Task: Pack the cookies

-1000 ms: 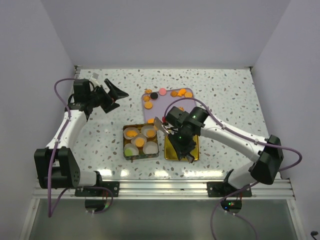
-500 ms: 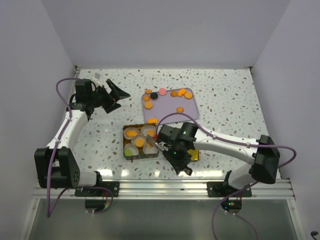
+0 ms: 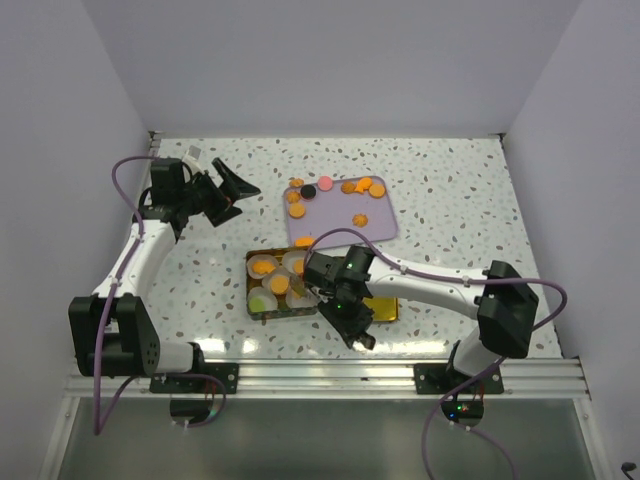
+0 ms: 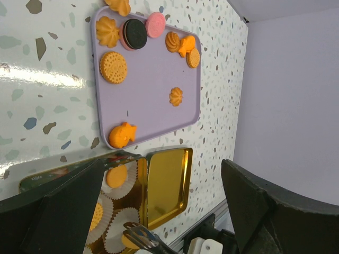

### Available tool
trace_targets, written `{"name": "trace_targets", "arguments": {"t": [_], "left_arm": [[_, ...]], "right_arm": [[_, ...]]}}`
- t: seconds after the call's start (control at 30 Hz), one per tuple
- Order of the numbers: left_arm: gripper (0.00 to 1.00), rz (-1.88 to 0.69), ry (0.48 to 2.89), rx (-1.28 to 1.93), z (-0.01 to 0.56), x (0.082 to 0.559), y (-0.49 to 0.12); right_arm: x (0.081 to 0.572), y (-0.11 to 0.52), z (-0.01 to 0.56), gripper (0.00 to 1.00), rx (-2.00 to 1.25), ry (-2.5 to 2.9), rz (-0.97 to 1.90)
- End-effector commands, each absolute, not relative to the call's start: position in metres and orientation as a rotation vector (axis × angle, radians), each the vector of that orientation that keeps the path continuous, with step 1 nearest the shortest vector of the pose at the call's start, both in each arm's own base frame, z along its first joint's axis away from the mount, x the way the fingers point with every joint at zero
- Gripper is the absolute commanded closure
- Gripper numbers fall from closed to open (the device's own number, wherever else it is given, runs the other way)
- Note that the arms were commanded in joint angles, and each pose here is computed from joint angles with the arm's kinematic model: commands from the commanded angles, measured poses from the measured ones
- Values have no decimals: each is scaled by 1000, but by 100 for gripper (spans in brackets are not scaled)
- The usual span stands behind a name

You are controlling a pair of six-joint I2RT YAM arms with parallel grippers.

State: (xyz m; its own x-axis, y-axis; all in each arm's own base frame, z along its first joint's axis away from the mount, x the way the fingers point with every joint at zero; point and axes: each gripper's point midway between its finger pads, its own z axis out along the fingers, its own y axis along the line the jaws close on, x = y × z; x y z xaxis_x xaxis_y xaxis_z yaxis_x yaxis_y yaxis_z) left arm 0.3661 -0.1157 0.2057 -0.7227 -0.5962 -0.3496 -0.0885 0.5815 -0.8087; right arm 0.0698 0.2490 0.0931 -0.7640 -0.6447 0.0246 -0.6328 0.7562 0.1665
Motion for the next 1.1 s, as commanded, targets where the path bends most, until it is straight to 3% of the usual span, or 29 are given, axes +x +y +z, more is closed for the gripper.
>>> {"name": "trace_targets", "arguments": {"t": [0.0, 0.33, 0.73, 0.9, 1.07], "left_arm": [[3, -1089, 2159, -486, 218, 370, -119], [3, -1093, 2153, -484, 221, 371, -119], [3, -1084, 2147, -483, 225, 370, -118], [3, -1082, 2142, -481, 228, 370, -118], [3, -1084, 2144, -485, 229, 369, -118]], "right_arm": [[82, 260, 102, 75, 1074, -2931, -236], [86, 256, 100, 62, 1040, -2960, -191], [108, 256, 130, 64, 985, -3112, -140], [143, 247, 153, 65, 871, -3243, -93], [219, 183, 163, 66, 357, -3413, -99]]}}
